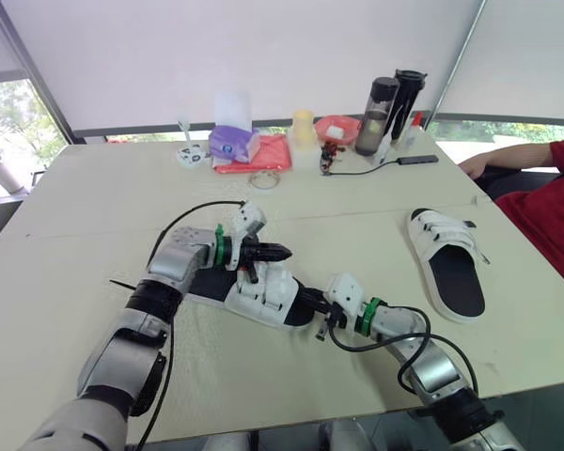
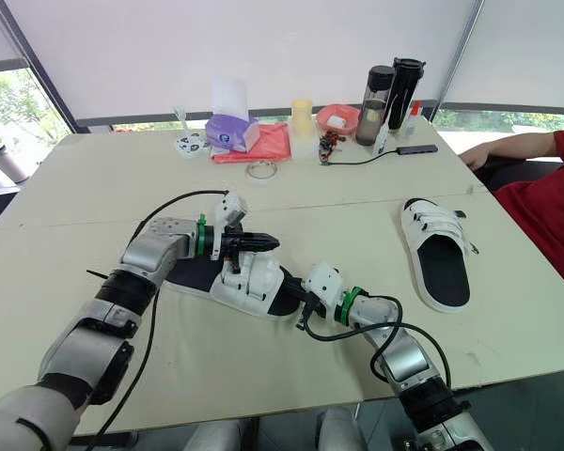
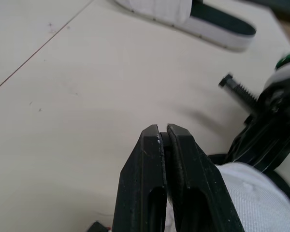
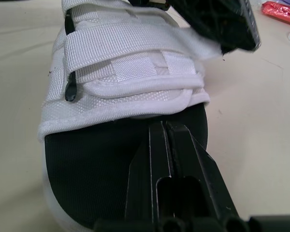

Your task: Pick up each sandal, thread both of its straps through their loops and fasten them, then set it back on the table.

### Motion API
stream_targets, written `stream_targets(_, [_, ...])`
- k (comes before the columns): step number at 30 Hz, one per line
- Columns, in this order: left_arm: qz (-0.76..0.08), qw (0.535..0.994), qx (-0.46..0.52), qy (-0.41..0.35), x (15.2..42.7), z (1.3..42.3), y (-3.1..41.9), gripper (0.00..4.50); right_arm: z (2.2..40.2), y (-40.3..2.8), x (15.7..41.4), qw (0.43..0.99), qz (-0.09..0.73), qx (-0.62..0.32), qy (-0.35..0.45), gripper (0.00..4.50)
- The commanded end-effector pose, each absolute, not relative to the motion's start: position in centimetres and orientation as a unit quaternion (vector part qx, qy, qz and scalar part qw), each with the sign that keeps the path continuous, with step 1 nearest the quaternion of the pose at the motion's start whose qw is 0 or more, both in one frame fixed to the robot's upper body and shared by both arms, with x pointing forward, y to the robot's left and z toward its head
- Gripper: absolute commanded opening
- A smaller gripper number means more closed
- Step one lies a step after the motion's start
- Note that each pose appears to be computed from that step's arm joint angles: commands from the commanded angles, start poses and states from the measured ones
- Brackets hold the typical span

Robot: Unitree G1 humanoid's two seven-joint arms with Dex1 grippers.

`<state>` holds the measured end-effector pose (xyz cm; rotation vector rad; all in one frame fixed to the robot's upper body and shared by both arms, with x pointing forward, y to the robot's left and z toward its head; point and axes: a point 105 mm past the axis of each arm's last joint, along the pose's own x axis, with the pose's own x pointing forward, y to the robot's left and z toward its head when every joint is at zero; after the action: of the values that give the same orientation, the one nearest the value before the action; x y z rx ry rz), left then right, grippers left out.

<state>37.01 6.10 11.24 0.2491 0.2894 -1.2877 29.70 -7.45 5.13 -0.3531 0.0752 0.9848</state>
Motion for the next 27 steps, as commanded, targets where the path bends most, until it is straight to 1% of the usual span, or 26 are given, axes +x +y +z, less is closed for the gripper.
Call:
stream_targets(1, [-0.584, 0.772, 0.170, 0.186, 37.0, 8.2, 7.1, 0.70, -1.0, -9.4, 28.2, 0.858, 0.455, -0.174, 0.164, 0.00])
stream_targets(2, [-0.587, 0.768, 0.173, 0.189, 36.9, 8.1, 7.1, 1.02, -1.0, -9.4, 28.2, 0.858, 0.455, -0.174, 0.164, 0.00])
stream_targets(7, [-0.588, 0.762, 0.182, 0.200, 37.0, 8.0, 7.5, 3.58, -1.0, -9.3, 28.3, 0.858, 0.454, -0.174, 0.163, 0.00])
stream_targets(8, [-0.585, 0.766, 0.178, 0.197, 37.2, 8.3, 7.5, 4.04, -1.0, -9.3, 28.3, 0.858, 0.454, -0.174, 0.163, 0.00])
stream_targets(9, [-0.582, 0.770, 0.176, 0.194, 37.3, 8.4, 7.5, 4.39, -1.0, -9.3, 28.3, 0.858, 0.455, -0.174, 0.163, 0.00])
stream_targets(11, [-0.570, 0.791, 0.153, 0.161, 38.2, 10.0, 7.3, 4.39, -1.0, -9.2, 28.3, 0.858, 0.455, -0.174, 0.163, 0.00])
stream_targets(13, [-0.562, 0.812, 0.099, 0.121, 38.9, 12.6, 7.1, 4.39, -1.0, -9.2, 28.4, 0.858, 0.455, -0.174, 0.162, 0.00])
stream_targets(14, [-0.561, 0.817, 0.080, 0.109, 39.1, 13.5, 7.0, 4.39, -1.0, -9.2, 28.4, 0.858, 0.455, -0.174, 0.162, 0.00])
stream_targets(16, [-0.550, 0.831, 0.012, 0.075, 39.4, 16.6, 7.7, 4.39, -1.0, -9.2, 28.4, 0.858, 0.455, -0.174, 0.162, 0.00])
stream_targets(18, [-0.545, 0.836, -0.021, 0.064, 39.3, 17.9, 8.1, 4.39, -1.0, -9.2, 28.3, 0.858, 0.455, -0.174, 0.162, 0.00])
stream_targets(21, [-0.542, 0.834, -0.082, 0.060, 37.5, 19.6, 10.8, 4.39, -0.2, -9.5, 28.6, 0.866, 0.447, -0.171, 0.145, 0.00])
stream_targets(24, [-0.530, 0.837, -0.095, 0.097, 34.8, 18.5, 13.7, 4.39, 1.8, -10.1, 29.1, 0.878, 0.433, -0.169, 0.111, 0.00])
stream_targets(27, [-0.527, 0.832, -0.098, 0.141, 31.9, 17.2, 15.4, 4.39, 3.8, -10.5, 28.8, 0.881, 0.432, -0.174, 0.083, 0.00])
